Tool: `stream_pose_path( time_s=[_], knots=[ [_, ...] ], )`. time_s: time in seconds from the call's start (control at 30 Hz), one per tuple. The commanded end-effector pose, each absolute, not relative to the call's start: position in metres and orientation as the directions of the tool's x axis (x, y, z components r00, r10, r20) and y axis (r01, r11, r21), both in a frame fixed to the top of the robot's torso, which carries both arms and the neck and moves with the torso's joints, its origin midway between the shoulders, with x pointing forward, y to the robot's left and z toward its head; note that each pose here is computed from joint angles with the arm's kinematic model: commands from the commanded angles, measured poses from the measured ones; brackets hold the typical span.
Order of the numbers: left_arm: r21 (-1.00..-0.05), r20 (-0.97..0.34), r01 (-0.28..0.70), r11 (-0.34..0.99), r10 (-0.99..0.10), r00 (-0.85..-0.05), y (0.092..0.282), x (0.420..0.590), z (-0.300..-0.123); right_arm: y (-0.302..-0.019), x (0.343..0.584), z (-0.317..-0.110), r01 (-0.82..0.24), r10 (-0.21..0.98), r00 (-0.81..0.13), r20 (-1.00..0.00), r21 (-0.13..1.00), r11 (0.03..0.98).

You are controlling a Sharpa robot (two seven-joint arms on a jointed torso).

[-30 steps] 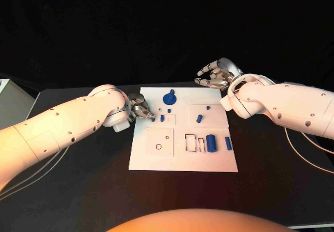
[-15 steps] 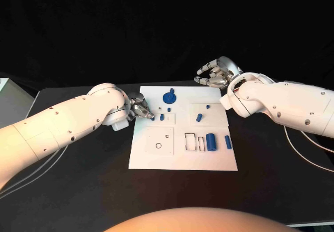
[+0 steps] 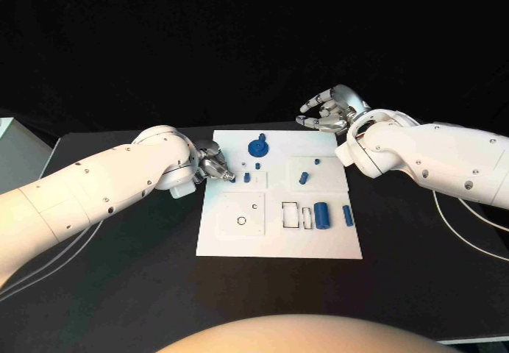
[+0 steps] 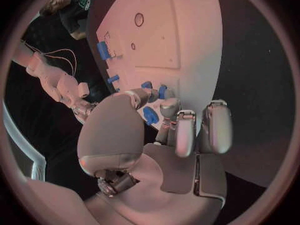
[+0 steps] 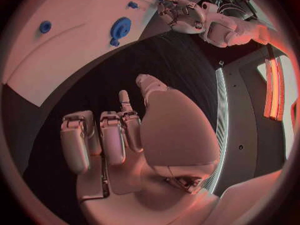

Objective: Assemble the parts on the task board

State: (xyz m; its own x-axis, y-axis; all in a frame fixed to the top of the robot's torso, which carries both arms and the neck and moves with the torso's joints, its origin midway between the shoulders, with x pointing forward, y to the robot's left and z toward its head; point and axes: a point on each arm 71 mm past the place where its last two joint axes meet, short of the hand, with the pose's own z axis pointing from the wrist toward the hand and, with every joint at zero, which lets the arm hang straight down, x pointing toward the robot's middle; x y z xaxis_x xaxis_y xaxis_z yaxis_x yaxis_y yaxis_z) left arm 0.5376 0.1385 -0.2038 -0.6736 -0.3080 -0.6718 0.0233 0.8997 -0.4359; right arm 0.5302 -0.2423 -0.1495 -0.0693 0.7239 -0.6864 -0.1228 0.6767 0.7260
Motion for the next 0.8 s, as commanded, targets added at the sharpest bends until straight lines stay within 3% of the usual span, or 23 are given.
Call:
stream_pose_path(
  time_s=[0.03,0.8],
  knots=[
    [-0.425,-0.671,0.034,0.904,-0.29,-0.683,0.1375,0.5367,-0.2052,-0.2408,0.5301,-0.1494,-0.135,0.718,-0.077,-0.692,0.721,0.68],
    [-0.442,-0.66,0.029,0.897,-0.303,-0.687,0.1379,0.5393,-0.2061,-0.2404,0.5304,-0.15,-0.134,0.717,-0.078,-0.692,0.72,0.68]
  ],
)
